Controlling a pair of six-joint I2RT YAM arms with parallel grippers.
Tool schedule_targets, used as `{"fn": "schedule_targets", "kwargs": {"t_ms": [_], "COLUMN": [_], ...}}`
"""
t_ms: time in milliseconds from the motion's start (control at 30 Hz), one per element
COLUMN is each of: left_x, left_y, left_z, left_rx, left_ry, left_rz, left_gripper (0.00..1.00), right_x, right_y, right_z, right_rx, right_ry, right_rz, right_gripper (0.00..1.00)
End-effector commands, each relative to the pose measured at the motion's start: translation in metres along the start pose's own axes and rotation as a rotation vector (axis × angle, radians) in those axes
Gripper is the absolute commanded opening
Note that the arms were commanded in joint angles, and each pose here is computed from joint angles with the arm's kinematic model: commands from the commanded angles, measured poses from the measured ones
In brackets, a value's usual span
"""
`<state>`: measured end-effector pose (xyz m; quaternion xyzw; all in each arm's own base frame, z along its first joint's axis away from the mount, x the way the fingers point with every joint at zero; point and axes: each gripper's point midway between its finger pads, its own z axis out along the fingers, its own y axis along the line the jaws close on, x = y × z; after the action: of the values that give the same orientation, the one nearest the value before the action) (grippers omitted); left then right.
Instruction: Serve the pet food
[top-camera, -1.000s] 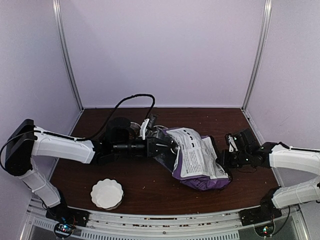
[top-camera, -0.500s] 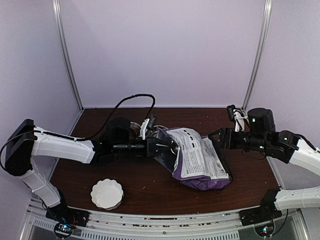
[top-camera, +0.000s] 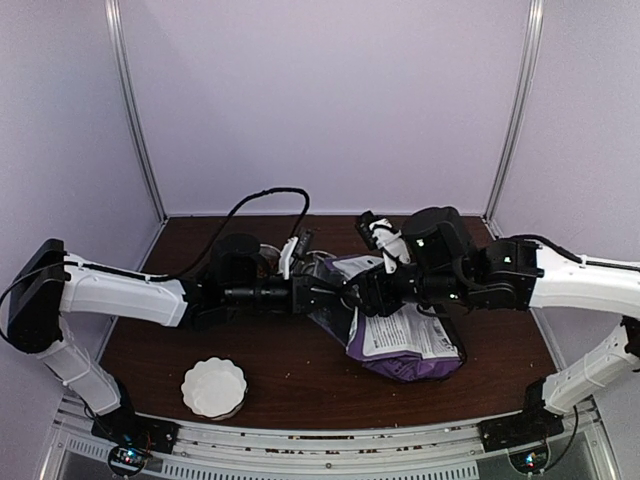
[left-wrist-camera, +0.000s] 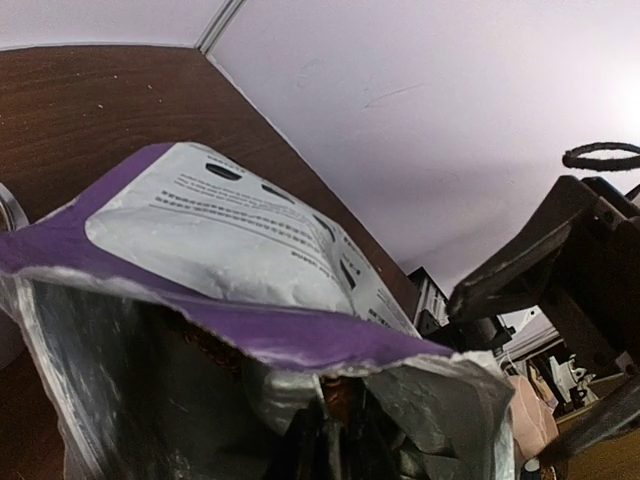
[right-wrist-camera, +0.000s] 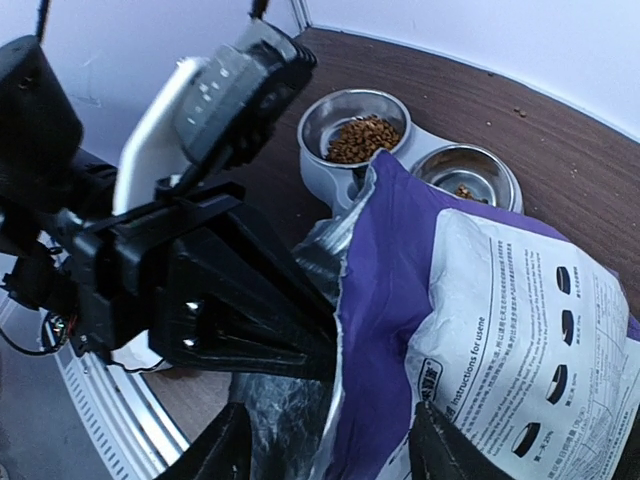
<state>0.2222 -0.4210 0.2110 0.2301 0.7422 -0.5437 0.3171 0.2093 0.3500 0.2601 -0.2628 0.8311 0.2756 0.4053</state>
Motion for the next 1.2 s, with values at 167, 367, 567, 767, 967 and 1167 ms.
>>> {"fn": "schedule_targets", "kwargs": {"t_ms": [167,367,567,767,967,1167], "left_x": [-0.047,-0.049,-0.054,-0.058,-0.064,-0.068], "left_y": [-0.046,-0.051,-0.056,-0.060,-0.066,-0.075], "left_z": [-0.020,-0.029,-0.041,-0.049,-0.058,-0.066], "left_rx": [0.102,0.113,0.134,0.172,0.219,0.276], "left_ry": [-0.138,-0.154,-0.184,-0.205,-0.242,-0.266], "left_rz": [0.098,0.092,0.067,0.023,0.003,0.007], "left_gripper": [0.00,0.00,0.00,0.00,0.00,0.00], "right_x": [0.001,-0.004,0.000,-0.001,-0.005,-0.007], "right_y": [-0.057,-0.077,-0.089,-0.095,-0.099,-0.101], "right_z": [-0.003,-0.026,-0.039,-0.046,-0.053,-0.056], "right_rx": [0.377,0.439,0.459,0.470,0.468,0.447], "right_ry": [0.002,-0.062,-0.083,-0.101,-0.136,-0.154], "right_rz": [0.002,0.043,0.066,0.095,0.141,0.174], "right_gripper": [0.14,0.00,0.00,0.00,0.00,0.00]}}
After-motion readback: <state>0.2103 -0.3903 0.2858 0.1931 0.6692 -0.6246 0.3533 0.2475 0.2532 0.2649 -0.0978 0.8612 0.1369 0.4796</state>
